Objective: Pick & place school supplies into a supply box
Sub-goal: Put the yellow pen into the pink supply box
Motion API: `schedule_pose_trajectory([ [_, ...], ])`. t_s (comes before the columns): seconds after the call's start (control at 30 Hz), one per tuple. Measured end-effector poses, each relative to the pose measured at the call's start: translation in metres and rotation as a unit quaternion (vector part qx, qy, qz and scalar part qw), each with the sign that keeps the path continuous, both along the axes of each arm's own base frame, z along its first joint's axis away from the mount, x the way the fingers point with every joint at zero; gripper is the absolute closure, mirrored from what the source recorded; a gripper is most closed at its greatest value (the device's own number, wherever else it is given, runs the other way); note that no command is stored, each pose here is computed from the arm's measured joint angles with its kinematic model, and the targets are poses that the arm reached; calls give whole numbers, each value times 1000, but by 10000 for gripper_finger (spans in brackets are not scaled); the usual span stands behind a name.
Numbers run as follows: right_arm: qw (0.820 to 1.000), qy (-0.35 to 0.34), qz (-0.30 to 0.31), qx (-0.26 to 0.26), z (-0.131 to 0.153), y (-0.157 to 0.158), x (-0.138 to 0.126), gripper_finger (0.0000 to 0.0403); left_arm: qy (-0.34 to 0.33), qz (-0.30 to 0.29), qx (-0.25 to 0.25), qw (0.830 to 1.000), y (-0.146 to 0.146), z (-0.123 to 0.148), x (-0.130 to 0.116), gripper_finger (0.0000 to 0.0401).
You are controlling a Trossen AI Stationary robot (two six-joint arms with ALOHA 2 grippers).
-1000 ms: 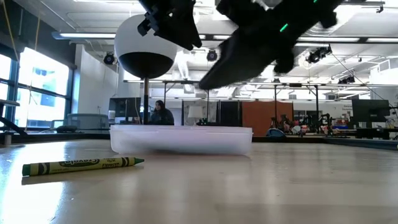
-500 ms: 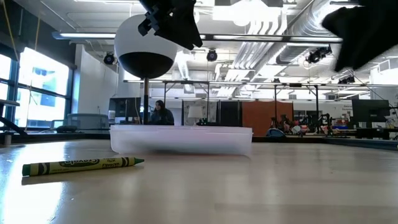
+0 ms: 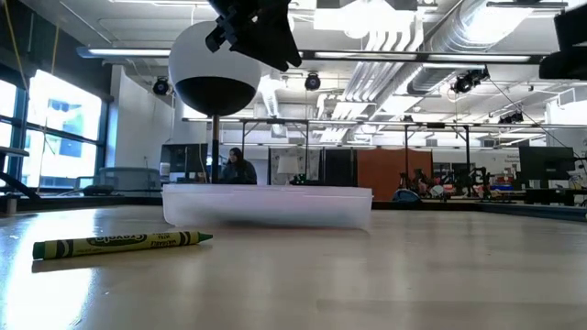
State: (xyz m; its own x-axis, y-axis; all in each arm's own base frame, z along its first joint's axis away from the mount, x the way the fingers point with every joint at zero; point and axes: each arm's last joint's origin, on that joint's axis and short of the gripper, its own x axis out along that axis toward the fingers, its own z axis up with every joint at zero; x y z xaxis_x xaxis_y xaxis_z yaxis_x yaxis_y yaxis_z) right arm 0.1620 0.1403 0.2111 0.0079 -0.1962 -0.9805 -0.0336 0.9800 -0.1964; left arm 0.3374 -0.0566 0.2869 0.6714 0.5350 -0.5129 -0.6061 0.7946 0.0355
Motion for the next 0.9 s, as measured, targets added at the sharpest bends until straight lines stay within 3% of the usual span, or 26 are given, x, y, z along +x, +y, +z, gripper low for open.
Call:
schedule_pose_trajectory([
  [0.53,986,129,92,-54,-47,-8,31,281,-1,-4,-5,1000,0,0,0,240],
  [0.9,958,258,116,-50,-84,-27,48,281,-1,-4,-5,1000,0,0,0,240],
])
